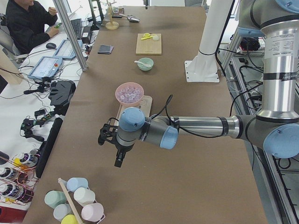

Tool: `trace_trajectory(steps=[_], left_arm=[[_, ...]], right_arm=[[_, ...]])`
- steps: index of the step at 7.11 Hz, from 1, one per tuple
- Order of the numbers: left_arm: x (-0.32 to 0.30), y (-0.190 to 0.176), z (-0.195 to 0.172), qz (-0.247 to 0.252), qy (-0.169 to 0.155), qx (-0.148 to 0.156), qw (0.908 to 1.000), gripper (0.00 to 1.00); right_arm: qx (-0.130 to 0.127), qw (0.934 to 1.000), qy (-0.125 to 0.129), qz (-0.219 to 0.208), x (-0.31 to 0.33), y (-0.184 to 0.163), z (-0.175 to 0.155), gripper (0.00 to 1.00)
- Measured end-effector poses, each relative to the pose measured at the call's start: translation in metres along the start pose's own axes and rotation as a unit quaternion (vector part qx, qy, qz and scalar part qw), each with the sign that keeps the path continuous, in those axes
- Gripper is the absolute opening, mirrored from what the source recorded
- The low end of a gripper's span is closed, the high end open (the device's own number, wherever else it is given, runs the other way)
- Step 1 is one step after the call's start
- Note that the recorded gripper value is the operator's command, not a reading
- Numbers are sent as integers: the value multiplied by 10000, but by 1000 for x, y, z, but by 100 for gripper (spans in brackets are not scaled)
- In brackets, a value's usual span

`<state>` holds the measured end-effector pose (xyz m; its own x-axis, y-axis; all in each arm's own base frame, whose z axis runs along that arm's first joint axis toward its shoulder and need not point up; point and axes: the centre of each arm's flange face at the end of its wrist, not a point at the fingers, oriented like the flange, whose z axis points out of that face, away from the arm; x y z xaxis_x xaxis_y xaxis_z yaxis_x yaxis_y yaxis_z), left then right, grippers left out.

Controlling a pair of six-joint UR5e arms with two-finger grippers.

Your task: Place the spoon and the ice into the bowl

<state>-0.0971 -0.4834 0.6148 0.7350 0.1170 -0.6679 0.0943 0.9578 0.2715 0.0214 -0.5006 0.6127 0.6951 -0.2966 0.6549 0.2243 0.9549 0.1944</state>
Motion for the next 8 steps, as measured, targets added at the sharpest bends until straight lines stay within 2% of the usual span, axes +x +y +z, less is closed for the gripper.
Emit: trace_trajectory(steps=[2, 4, 8], left_arm=[[11, -15, -8, -254, -67, -119, 9996, 98], [16, -17, -8, -336, -69, -158, 9993, 98], [37, -15, 16, -585, -5, -373, 9976, 98]], right_arm=[[-140, 9988, 5, 462, 38, 23, -9, 100], [-310, 9964, -51, 791, 47, 37, -5, 100], [-330, 9939, -71, 1048, 48, 40, -5, 100]])
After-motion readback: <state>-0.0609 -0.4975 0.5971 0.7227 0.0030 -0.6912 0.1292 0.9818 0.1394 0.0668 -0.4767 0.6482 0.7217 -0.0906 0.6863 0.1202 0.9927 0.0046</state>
